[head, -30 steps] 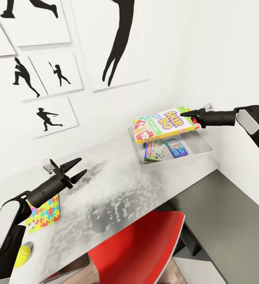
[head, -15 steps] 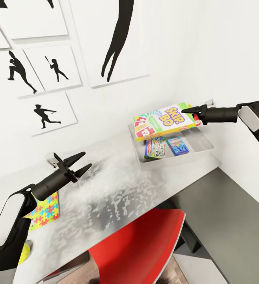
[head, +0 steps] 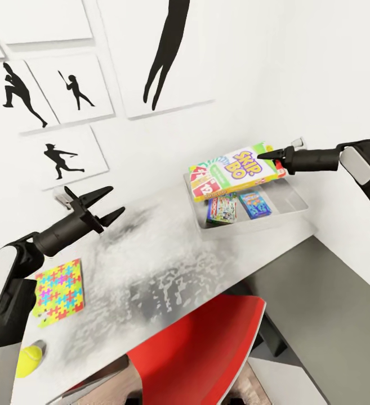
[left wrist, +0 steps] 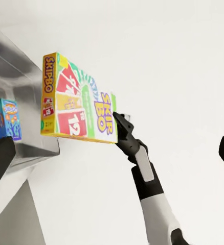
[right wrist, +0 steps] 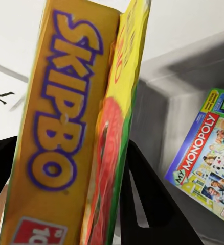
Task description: Put all the toys in the child's room - the three board games (two on the bed and one on the table), the two jigsaw puzzles on the table, and the tennis ball on the table - inside the toy box on the table in the child's room.
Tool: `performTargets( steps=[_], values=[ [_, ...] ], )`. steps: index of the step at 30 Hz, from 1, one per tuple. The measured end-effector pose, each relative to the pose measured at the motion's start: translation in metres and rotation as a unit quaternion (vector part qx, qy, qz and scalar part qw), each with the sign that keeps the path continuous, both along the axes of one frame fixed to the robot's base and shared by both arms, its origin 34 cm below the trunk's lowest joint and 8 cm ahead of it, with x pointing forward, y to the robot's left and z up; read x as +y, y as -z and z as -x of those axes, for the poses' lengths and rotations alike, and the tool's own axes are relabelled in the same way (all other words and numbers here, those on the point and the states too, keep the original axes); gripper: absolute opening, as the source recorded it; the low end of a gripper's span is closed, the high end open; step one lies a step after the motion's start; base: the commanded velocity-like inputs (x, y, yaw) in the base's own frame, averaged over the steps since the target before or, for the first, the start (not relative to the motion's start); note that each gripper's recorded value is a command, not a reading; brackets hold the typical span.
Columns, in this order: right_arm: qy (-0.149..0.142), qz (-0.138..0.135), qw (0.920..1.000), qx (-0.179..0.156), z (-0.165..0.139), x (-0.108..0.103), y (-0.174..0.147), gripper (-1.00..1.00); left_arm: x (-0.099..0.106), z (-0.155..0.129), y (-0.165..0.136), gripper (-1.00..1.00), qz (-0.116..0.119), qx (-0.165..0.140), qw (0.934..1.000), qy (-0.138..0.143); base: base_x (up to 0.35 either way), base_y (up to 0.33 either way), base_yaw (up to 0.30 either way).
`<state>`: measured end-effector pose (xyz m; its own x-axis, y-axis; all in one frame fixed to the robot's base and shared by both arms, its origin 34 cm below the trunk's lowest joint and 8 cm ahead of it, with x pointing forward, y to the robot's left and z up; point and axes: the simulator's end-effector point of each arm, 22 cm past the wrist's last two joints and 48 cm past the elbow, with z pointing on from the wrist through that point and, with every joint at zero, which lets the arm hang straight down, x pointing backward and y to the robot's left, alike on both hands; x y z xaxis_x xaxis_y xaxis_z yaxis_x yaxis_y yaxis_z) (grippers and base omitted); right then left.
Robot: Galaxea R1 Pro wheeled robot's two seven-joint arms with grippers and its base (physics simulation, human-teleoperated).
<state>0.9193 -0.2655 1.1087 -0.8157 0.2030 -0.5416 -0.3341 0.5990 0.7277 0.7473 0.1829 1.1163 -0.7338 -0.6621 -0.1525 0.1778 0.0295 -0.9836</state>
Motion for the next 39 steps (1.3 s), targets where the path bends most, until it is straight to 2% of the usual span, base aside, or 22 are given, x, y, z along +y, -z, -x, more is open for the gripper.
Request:
performTargets(
  steps=[14,27,39],
  values=[
    [-0.004,0.003,1.0000,0.008,-0.002,0.002,0.017,-1.00,-0.002,-0.026,-0.018,1.00,0.000,0.002,1.0000,0.003,0.000,0.000,0.000],
    [-0.003,0.006,0.9998,0.017,-0.004,-0.001,0.033,-1.00,-0.004,-0.032,-0.008,1.00,-0.001,0.011,0.9999,0.005,0.000,0.000,0.000],
    [0.005,0.012,0.9999,0.006,-0.019,-0.010,0.021,-1.00,-0.004,-0.034,0.003,1.00,-0.001,0.020,0.9998,0.006,0.000,0.000,0.000]
  ],
)
